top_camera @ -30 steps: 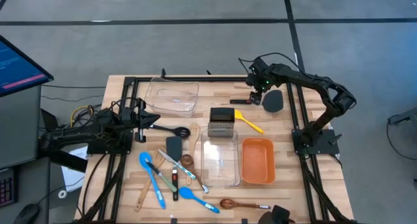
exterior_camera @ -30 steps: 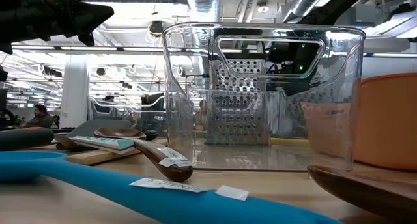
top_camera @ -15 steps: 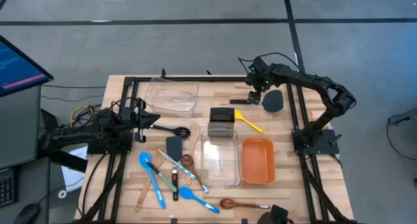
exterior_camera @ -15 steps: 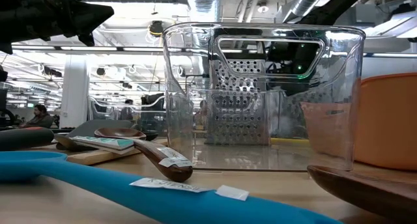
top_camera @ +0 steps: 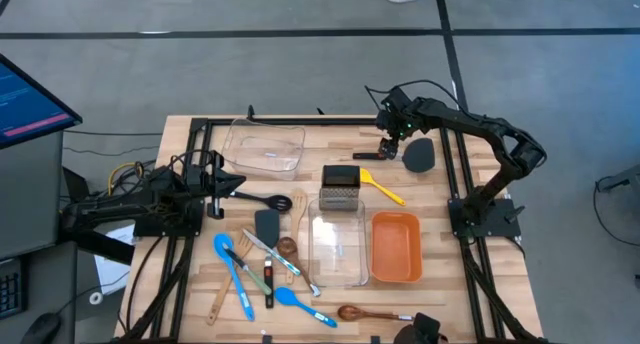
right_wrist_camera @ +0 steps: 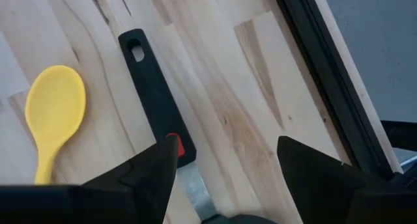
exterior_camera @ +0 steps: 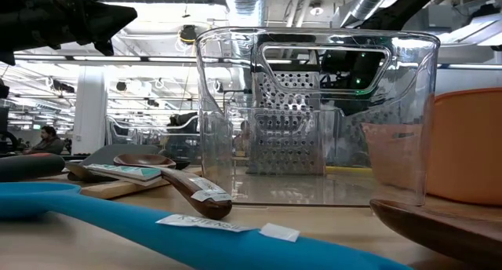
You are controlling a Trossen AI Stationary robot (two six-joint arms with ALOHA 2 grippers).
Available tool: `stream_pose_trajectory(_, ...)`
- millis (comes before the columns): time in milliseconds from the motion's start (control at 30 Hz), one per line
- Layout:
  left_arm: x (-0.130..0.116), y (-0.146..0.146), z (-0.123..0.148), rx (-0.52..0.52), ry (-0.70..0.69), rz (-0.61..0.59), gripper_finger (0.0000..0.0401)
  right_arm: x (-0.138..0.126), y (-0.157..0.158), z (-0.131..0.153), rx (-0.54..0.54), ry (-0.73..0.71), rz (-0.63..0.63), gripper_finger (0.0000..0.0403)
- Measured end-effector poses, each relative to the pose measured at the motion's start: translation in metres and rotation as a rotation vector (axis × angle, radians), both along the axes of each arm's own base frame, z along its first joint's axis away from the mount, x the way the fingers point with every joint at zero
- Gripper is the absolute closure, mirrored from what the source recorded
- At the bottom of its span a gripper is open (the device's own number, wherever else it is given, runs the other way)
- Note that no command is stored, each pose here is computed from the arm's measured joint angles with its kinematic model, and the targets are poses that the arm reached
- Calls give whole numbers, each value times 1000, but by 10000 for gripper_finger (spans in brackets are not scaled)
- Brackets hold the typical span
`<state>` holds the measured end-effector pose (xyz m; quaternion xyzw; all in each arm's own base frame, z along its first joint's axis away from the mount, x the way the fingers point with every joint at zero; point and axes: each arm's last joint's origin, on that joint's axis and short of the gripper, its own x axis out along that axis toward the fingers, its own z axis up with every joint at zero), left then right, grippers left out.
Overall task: Pick & Place Kitchen Items
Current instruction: Put the top black spatula into the bottom transparent bin
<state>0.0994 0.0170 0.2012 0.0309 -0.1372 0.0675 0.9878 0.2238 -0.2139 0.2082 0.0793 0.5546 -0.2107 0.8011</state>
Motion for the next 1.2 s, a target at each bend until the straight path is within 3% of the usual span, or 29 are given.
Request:
stream_pose_trajectory(433,0,0,0,0,0,0,393,2,-2,0,-20,-21,0,148)
stream_pose_trajectory(1200,0,0,0,0,0,0,393,-15,15,-44,31,45,34,148)
